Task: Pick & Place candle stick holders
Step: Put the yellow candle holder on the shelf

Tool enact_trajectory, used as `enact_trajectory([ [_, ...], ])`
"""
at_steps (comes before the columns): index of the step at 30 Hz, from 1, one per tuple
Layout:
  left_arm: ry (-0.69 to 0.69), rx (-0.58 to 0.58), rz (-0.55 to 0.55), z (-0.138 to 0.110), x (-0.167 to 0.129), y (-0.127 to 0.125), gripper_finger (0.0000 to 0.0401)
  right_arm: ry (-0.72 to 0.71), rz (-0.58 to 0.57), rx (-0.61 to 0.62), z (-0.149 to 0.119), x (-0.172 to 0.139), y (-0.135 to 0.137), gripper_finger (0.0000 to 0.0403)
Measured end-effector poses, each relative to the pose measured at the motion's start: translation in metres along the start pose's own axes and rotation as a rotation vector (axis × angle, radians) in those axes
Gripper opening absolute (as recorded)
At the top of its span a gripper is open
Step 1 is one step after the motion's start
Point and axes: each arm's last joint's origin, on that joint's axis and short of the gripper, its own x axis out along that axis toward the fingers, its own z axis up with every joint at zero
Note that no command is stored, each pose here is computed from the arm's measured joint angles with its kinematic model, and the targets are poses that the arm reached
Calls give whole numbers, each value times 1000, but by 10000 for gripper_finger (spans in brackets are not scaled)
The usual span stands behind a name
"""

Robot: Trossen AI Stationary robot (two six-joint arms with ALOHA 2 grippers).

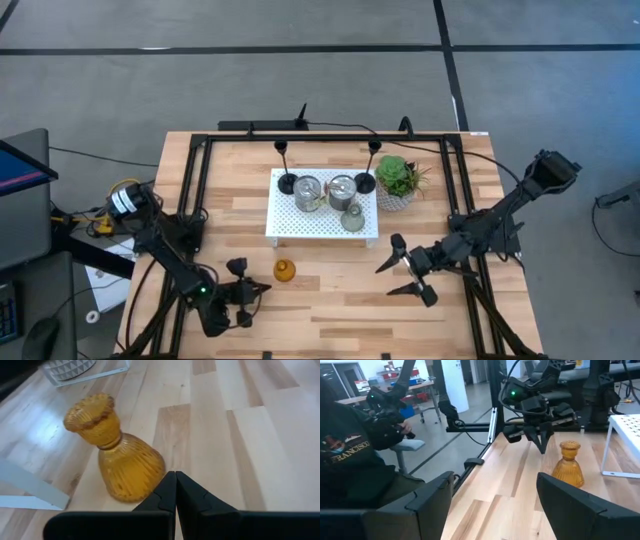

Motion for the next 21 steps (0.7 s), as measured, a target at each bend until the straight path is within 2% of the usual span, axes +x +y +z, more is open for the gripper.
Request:
enact_trajectory([
  [5,9,-32,61,5,13,10,15,0,1,0,0,0,0,276],
  [11,18,-92,135,9,29,23,76,3,0,36,0,0,0,276],
  [21,57,-148,90,9,32,24,183,13,-2,42,-1,0,0,276],
])
